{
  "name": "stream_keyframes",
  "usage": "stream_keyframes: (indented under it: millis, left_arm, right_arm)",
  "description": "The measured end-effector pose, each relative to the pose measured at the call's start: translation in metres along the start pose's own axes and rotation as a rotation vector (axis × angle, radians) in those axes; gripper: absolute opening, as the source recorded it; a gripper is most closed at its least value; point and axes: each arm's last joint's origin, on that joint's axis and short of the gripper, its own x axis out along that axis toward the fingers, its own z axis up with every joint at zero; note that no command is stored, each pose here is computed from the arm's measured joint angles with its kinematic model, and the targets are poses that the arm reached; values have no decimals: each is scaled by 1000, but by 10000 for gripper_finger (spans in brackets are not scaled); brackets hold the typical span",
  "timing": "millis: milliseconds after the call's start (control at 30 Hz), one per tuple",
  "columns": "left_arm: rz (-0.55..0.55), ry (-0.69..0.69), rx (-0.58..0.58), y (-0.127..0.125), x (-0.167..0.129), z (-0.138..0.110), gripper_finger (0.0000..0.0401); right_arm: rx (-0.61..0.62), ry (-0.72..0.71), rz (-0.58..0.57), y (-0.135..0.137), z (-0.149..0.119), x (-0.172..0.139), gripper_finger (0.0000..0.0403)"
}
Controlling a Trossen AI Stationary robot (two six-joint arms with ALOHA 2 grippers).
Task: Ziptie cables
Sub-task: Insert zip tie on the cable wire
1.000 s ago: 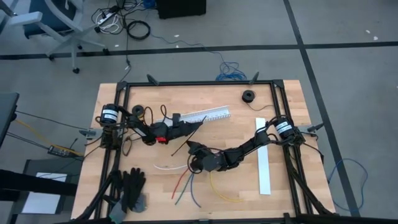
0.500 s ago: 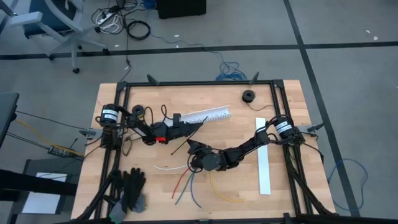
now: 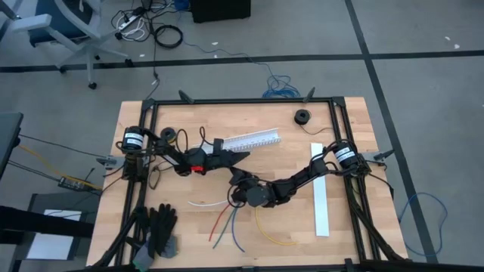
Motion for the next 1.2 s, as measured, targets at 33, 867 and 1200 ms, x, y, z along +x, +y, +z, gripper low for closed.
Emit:
stream_keyframes:
  millis: [33,867,1200]
  left_arm:
    - [-4,-2,3,0,0,0,0]
    - [200,-19,410,26,-59,22,0]
    - [292,-81,772,-2,-109,16,0]
  right_arm:
    - [22,9,-1,-1,0,0,0]
    - [1179,-13,94,8,14,-39,0]
    - [1372,51,456,-8,-27,-45,0]
